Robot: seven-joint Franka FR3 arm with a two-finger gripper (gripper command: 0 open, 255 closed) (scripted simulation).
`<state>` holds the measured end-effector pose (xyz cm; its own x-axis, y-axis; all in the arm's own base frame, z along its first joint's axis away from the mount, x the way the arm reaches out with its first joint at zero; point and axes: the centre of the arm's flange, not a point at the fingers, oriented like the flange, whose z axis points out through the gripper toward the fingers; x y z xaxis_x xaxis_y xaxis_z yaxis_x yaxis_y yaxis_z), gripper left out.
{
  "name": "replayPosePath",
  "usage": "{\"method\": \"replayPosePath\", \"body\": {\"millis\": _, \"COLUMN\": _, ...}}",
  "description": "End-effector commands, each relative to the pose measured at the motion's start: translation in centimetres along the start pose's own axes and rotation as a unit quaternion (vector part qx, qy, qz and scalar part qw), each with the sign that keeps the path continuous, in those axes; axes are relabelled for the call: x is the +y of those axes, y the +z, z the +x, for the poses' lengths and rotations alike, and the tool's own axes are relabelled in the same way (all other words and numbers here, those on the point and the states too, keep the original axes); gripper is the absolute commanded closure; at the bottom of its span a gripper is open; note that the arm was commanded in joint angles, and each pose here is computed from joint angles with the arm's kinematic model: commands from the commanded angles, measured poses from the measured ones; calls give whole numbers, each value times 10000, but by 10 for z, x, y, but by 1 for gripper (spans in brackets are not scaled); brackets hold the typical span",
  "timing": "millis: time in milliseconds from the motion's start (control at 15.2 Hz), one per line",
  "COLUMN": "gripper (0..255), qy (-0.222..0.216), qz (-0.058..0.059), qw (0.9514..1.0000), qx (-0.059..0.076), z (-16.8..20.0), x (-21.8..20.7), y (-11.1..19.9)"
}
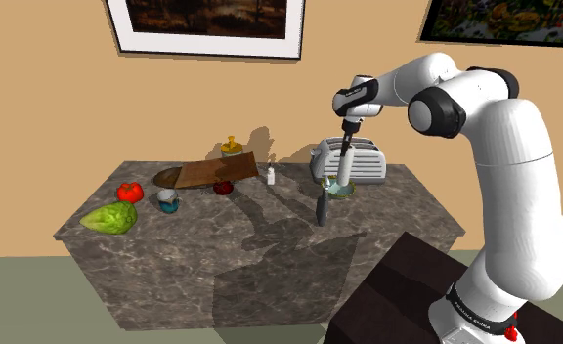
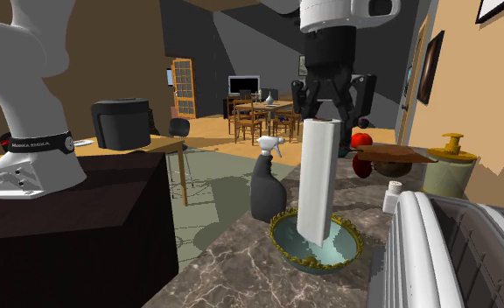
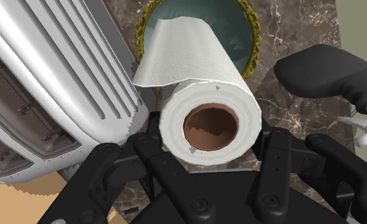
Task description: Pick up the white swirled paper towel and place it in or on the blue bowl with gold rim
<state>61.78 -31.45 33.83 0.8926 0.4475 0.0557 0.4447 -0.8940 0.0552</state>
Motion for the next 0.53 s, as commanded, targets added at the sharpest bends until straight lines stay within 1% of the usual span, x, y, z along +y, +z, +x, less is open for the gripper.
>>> {"method": "replayPosePath", "body": {"millis": 0, "gripper": 255, "qy": 1, "qz": -2, "qw": 10000, "qx": 2, "z": 0, "x": 0, "y": 3}}
{"method": "replayPosePath", "body": {"millis": 396, "gripper": 255, "qy": 0, "qz": -2, "qw": 10000, "qx": 2, "z": 0, "x": 0, "y": 3}}
{"method": "replayPosePath", "body": {"millis": 462, "gripper": 0, "qy": 0, "qz": -2, "qw": 10000, "qx": 2, "z": 0, "x": 0, "y": 3}}
